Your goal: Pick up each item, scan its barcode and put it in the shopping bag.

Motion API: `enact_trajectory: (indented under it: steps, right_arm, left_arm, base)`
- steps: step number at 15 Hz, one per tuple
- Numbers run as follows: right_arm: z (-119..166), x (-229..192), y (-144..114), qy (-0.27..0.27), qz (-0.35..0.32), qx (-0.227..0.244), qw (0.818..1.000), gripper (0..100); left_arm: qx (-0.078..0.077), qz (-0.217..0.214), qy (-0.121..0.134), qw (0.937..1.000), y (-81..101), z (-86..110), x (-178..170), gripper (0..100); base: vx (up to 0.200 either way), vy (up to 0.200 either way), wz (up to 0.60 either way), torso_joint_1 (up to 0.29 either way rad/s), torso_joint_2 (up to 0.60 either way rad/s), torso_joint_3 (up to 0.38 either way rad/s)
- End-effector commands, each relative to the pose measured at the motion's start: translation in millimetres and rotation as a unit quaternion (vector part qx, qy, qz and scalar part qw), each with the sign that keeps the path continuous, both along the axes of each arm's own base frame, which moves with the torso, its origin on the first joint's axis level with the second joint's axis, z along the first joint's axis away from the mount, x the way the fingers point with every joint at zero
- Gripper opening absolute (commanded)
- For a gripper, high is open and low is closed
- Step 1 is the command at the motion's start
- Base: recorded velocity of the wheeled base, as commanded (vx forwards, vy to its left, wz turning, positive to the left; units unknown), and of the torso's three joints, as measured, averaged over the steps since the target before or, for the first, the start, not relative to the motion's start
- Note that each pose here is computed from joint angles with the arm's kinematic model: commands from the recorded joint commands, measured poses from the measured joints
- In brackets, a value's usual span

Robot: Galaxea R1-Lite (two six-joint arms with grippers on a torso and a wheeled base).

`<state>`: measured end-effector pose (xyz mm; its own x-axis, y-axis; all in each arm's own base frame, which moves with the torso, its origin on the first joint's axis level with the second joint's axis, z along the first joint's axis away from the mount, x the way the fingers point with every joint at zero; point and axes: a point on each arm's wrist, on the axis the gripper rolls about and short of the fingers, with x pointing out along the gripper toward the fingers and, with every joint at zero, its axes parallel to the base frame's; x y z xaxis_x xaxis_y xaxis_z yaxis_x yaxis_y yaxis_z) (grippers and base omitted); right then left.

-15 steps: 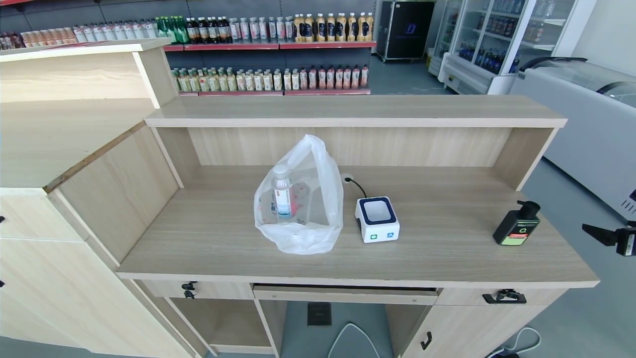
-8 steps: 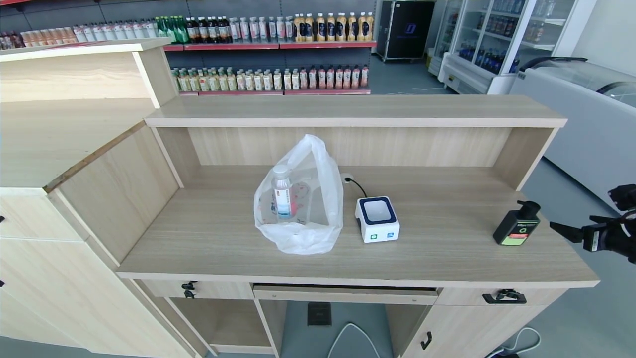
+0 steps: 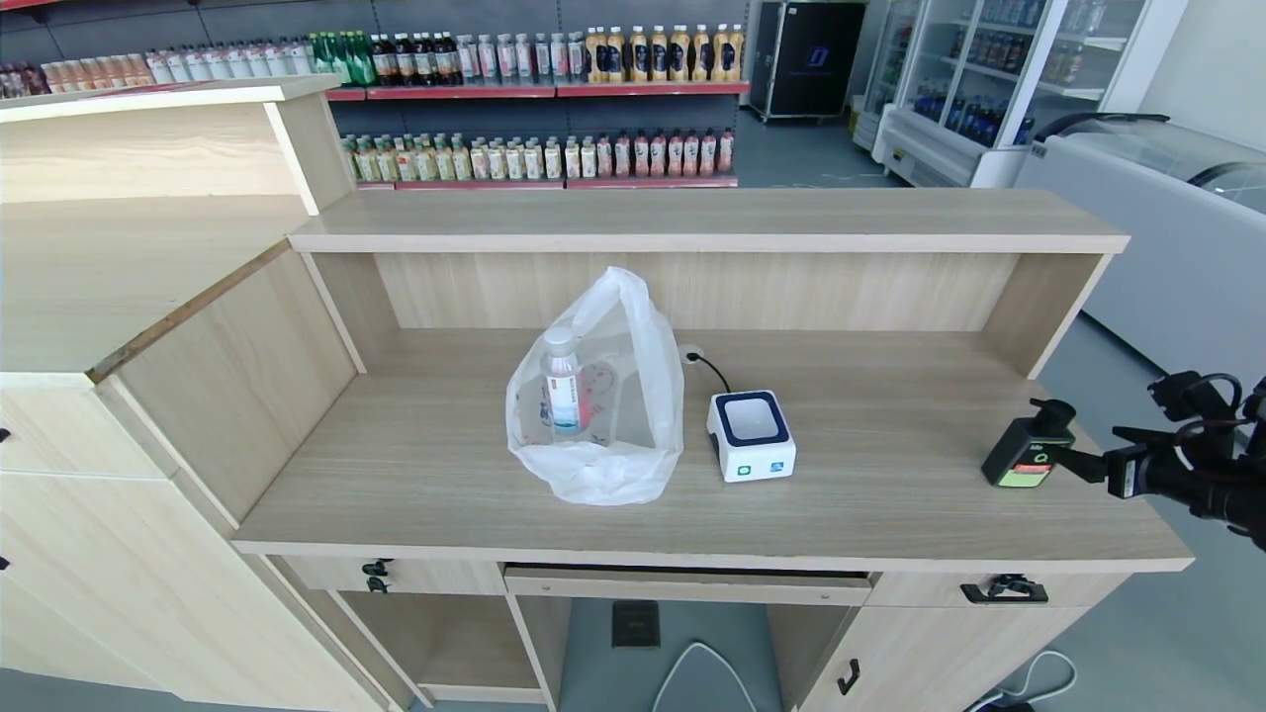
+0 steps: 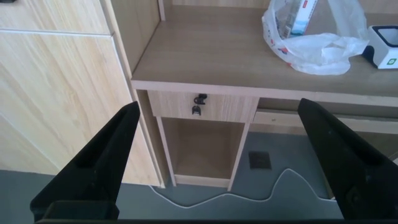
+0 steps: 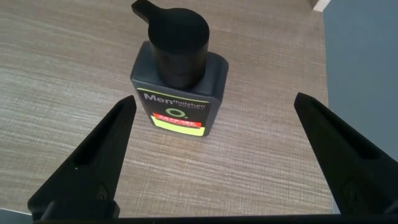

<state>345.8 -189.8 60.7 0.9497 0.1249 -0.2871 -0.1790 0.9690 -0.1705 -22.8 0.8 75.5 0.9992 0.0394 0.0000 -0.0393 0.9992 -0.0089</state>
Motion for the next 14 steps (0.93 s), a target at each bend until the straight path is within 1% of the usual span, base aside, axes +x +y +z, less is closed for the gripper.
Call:
enact_trajectory:
  steps: [1,9,14]
  right_arm:
    - [-11.6,4.1,2.8,0.010,0.010,0.006,1.000,100]
    - [-23.7,26.1,10.7,-0.005,0.051,0.006,0.999,100]
    - [-34.7,43.8,24.1,-0.012,0.074,0.002,0.997,100]
  left_arm:
    - [0.000,0.000,0.000,1.0000,0.0,0.0,0.0,100]
    - [0.000,0.000,0.000,1.0000,0.0,0.0,0.0,100]
    - [0.000,0.000,0.000,1.0000,0.0,0.0,0.0,100]
  base:
    - [0.000,0.000,0.00,0.000,0.00,0.000]
    - [0.000,0.000,0.00,0.000,0.00,0.000]
    - [0.000,0.000,0.00,0.000,0.00,0.000]
